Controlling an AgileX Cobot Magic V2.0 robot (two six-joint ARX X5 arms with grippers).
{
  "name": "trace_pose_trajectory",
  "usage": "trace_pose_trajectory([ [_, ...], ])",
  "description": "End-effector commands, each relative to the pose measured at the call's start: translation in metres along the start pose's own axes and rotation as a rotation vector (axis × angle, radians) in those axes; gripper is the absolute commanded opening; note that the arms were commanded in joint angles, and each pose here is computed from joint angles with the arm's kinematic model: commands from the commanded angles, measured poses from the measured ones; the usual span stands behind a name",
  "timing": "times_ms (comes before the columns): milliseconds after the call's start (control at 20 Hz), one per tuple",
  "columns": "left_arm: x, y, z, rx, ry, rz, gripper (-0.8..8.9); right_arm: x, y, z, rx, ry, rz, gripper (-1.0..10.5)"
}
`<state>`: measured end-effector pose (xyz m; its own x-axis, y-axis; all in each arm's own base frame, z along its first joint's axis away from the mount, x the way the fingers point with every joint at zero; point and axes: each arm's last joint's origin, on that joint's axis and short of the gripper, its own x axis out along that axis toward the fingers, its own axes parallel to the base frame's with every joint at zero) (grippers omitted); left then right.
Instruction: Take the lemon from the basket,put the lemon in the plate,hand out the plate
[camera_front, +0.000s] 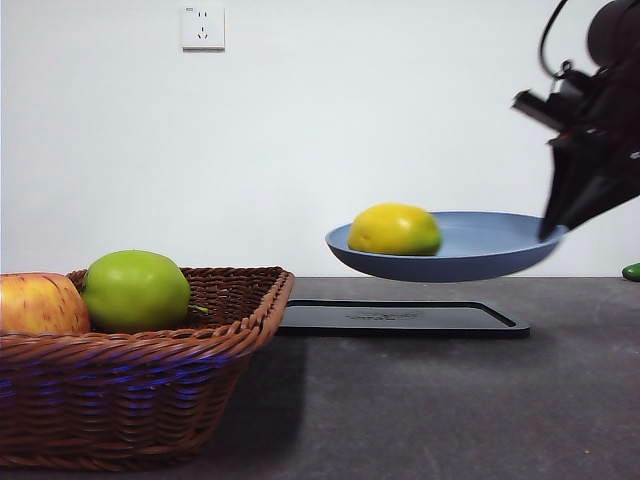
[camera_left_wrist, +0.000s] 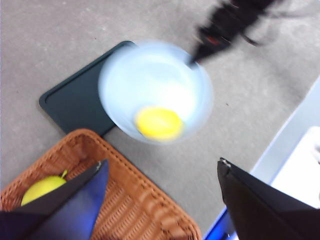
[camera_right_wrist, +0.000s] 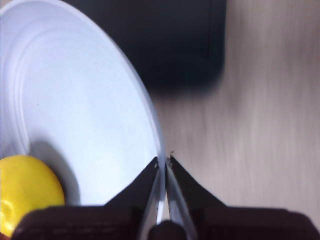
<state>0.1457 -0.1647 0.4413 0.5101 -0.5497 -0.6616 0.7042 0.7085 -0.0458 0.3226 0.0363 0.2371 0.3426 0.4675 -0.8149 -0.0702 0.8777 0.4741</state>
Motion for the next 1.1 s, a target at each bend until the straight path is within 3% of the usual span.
trace_pose_trajectory([
  [50, 0.0, -0.004, 0.0, 0.009, 0.032, -0.012, 3.76, 0.014, 0.001, 0.029, 0.047, -0.034, 0.026, 0.1],
  [350, 0.002, -0.005, -0.001, 0.016, 0.05, -0.013, 3.76, 0.062, -0.013, 0.075, 0.101, 0.007, 0.041, 0.1],
  [750, 0.003, -0.005, 0.001, 0.016, 0.031, -0.012, 3.76, 0.089, -0.026, 0.08, 0.155, 0.036, 0.024, 0.1],
  [1000, 0.003, -0.005, 0.002, 0.016, 0.024, -0.012, 3.76, 0.088, -0.028, 0.08, 0.15, 0.025, -0.013, 2.3],
  [1100, 0.003, -0.005, 0.002, 0.016, 0.023, -0.01, 3.76, 0.086, -0.03, 0.08, 0.123, 0.033, -0.025, 2.5],
])
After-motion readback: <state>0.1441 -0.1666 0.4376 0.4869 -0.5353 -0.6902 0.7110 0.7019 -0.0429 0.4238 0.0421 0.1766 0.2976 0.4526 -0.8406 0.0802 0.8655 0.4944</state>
